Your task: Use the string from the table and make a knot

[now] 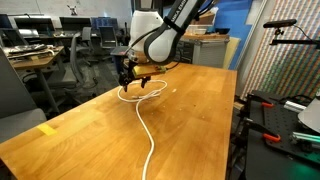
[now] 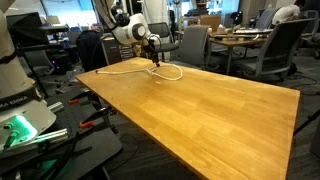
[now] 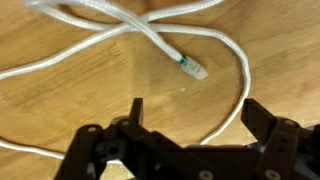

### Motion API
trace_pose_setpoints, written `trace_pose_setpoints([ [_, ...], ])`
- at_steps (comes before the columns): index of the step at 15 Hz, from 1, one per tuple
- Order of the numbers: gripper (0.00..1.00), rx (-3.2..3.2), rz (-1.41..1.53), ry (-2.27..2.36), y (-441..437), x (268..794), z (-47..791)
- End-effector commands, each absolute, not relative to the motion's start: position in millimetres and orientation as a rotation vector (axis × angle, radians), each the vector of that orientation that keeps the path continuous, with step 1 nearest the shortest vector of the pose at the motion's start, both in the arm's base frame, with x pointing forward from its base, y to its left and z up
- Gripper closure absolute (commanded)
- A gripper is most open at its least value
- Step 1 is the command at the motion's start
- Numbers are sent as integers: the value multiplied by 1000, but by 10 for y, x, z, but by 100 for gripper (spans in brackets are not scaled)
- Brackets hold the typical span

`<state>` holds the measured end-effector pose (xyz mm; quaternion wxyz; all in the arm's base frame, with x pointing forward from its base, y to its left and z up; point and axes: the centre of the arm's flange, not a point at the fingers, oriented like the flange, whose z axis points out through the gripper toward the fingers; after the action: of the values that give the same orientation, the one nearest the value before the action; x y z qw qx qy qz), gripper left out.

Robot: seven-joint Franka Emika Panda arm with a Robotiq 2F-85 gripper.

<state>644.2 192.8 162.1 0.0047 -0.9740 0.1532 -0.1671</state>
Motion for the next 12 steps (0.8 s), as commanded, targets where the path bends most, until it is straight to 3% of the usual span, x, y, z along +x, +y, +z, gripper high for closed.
trace_pose_setpoints([
  [1,0,-3219,-342,400,1794,6127,2016],
  [6,0,-3341,-77,42,1668,5686,2751],
  [10,0,-3236,-34,-284,1768,5375,3126],
  [12,0,-3281,-79,-177,1855,5566,2984],
])
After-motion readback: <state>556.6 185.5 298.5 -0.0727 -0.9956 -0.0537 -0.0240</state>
